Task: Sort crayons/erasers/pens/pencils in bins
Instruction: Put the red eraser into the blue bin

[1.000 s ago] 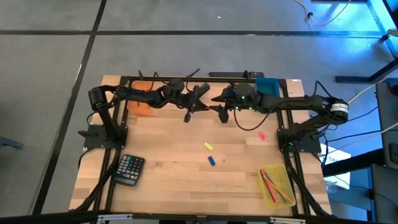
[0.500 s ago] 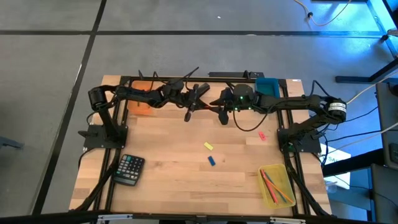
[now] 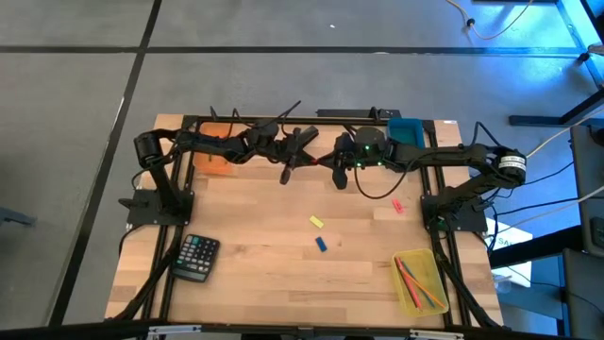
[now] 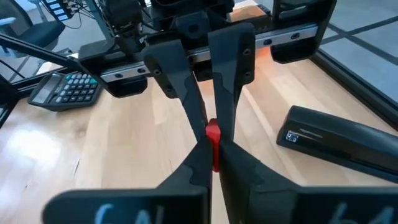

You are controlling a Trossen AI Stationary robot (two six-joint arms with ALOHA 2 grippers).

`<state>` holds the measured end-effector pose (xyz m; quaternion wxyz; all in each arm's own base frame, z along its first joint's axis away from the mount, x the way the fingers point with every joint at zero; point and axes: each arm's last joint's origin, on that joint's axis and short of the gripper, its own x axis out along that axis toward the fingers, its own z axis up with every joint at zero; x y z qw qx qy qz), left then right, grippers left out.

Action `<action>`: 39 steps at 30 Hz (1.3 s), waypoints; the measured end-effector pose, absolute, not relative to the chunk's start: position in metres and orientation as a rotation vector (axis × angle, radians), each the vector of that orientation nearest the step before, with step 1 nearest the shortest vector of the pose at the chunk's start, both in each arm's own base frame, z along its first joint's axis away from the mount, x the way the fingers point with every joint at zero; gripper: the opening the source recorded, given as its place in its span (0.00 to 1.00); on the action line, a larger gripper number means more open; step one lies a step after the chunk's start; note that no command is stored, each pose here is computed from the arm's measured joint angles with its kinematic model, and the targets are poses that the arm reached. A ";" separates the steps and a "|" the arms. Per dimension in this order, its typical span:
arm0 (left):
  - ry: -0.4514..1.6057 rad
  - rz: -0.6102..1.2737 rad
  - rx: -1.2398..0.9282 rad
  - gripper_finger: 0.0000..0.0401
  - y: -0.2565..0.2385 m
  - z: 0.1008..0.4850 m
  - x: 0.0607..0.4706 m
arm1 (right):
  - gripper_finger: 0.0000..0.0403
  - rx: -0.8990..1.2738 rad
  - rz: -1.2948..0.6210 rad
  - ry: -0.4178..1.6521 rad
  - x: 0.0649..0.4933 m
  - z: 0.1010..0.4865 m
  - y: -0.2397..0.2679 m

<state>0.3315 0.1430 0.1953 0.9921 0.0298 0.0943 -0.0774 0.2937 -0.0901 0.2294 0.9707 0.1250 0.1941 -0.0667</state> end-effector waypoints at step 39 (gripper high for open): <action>0.478 0.192 -0.048 0.41 0.148 0.172 0.324 | 0.05 0.120 -0.742 0.742 0.222 0.267 -0.098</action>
